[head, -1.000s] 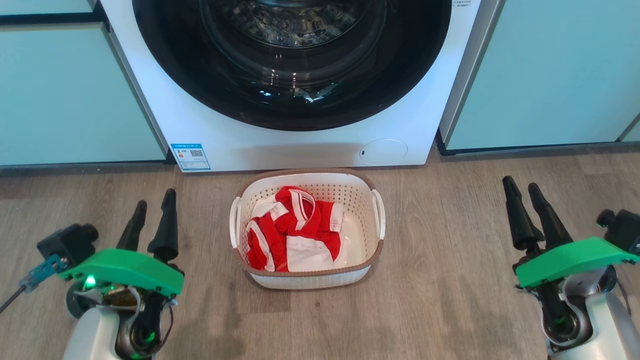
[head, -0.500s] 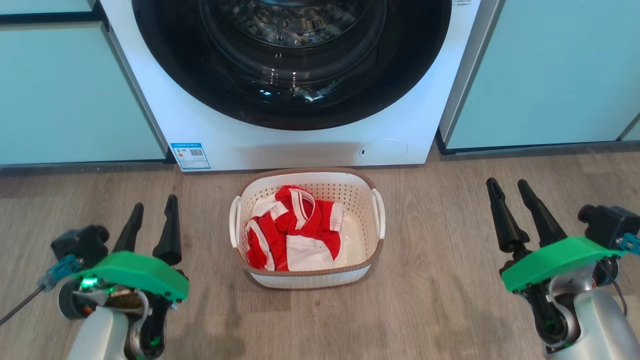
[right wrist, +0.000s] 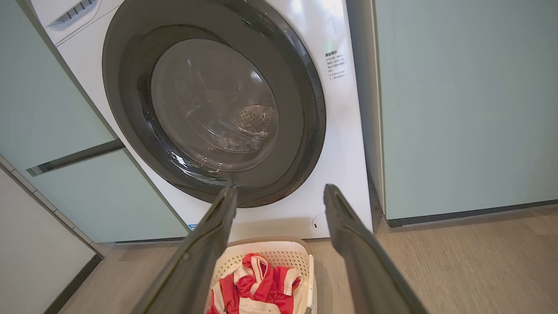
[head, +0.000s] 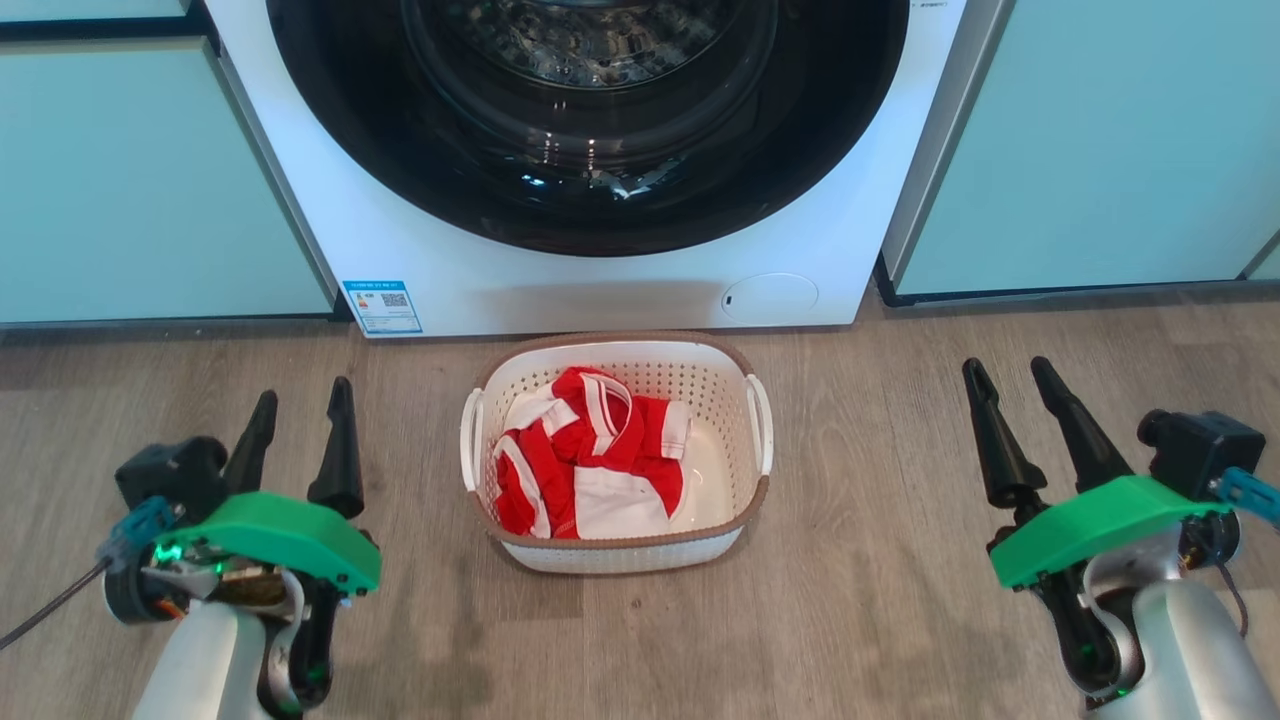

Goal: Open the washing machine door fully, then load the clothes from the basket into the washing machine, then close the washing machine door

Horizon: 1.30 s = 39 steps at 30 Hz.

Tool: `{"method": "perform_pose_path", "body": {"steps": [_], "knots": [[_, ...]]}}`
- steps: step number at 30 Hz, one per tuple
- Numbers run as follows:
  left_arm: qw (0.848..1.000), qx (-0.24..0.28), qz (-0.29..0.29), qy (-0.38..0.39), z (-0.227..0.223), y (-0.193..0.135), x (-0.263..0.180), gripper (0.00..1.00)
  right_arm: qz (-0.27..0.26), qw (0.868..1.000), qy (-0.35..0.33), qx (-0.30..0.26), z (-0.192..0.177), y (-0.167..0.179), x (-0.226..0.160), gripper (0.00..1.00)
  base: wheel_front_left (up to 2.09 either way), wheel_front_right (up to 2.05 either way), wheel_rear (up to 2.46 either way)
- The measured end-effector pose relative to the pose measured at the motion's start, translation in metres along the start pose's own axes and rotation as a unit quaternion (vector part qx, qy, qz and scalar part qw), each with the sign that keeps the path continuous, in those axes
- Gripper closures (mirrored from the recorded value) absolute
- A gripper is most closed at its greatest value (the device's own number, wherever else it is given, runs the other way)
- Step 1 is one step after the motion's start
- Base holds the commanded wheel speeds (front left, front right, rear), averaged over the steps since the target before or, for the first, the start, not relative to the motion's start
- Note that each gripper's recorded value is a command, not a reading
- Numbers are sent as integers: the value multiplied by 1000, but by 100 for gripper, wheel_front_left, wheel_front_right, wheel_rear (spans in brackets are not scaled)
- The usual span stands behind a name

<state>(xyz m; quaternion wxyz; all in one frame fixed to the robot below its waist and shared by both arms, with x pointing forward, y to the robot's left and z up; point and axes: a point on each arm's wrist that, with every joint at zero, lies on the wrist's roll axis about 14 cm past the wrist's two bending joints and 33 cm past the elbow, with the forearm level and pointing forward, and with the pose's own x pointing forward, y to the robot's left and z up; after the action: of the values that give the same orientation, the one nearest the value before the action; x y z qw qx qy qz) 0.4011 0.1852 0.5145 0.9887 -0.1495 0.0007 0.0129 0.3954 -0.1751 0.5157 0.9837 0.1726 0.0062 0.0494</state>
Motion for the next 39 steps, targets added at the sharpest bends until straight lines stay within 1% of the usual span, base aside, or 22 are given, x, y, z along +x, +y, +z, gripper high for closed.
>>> {"method": "perform_pose_path", "body": {"steps": [8,29,39], "knots": [[1000,23,-11,-4,2,-7,2,0,-4,1000,-6,-31,3,-2,0,0,0,0,0],[995,97,-8,-22,7,-6,4,0,3,994,-25,-109,11,5,3,0,0,0,0],[995,98,-5,-21,7,-4,4,0,-2,994,-27,-105,12,3,3,0,0,0,0]]}}
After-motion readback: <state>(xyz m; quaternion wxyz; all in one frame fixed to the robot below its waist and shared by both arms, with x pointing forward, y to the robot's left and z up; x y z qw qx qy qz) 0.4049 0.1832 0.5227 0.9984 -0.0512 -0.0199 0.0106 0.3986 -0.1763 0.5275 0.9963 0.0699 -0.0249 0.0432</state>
